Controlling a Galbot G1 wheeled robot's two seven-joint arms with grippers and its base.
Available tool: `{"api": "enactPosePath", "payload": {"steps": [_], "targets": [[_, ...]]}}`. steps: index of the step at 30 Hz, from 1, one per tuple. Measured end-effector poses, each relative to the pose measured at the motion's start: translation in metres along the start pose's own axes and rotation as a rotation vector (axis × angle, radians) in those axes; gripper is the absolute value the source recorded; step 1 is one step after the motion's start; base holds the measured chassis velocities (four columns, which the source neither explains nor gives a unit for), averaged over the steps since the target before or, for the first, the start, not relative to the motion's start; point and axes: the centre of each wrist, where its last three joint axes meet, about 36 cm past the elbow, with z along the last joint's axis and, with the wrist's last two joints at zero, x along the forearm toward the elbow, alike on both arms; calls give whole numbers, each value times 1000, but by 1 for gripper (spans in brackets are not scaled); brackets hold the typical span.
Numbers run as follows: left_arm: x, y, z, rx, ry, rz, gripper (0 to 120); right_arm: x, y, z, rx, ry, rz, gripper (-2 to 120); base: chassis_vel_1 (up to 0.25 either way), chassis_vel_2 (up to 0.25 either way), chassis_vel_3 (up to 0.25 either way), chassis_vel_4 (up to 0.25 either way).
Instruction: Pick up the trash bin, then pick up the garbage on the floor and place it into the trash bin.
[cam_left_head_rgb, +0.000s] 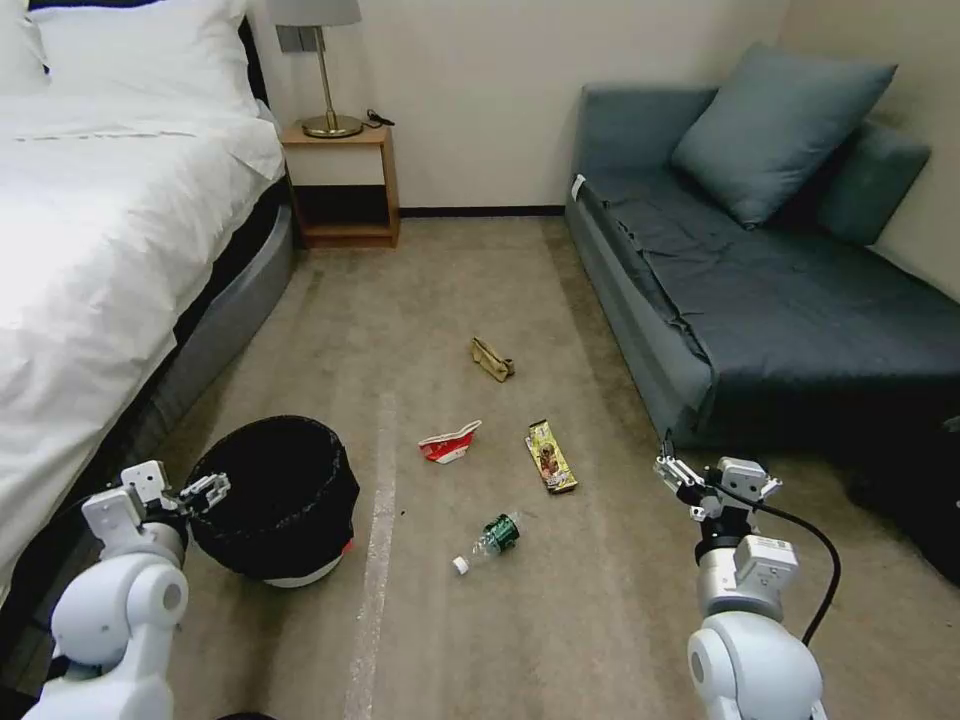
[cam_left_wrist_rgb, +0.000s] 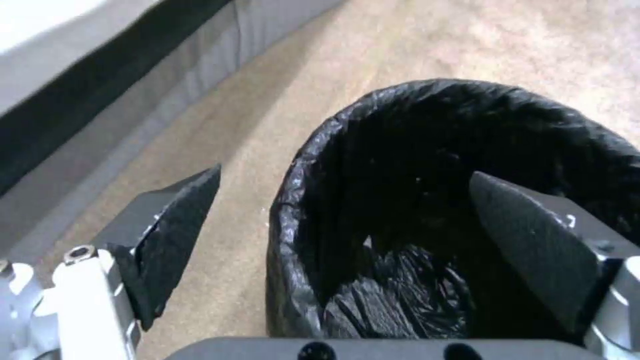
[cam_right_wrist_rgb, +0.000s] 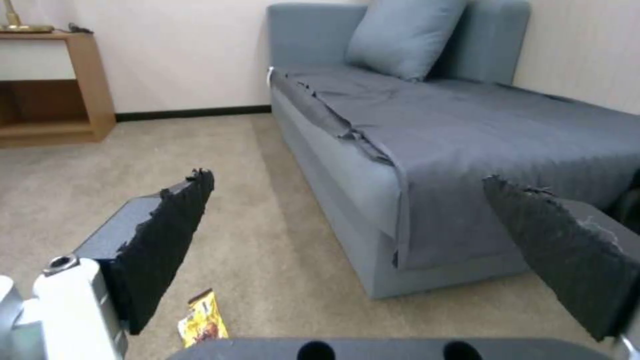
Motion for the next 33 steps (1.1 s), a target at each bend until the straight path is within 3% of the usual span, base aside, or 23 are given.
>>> {"api": "enactPosePath", "payload": {"steps": [7, 11, 24, 27, 33], "targets": [[-30, 1, -1, 28, 65, -13, 100, 0, -1, 1, 2, -3, 4, 100, 0, 0, 0, 0], [-48, 5, 6, 46, 117, -28, 100, 0, -2, 1, 2, -5, 8, 100, 0, 0, 0, 0], [-68, 12, 18, 77, 185, -39, 98, -2, -1, 3, -1, -5, 8, 100, 0, 0, 0, 0], [-68, 12, 19, 82, 189, -36, 93, -2, -1, 3, 0, -7, 8, 100, 0, 0, 0, 0], [-70, 13, 24, 91, 204, -35, 69, -2, -2, 3, 2, -11, 9, 100, 0, 0, 0, 0]]}}
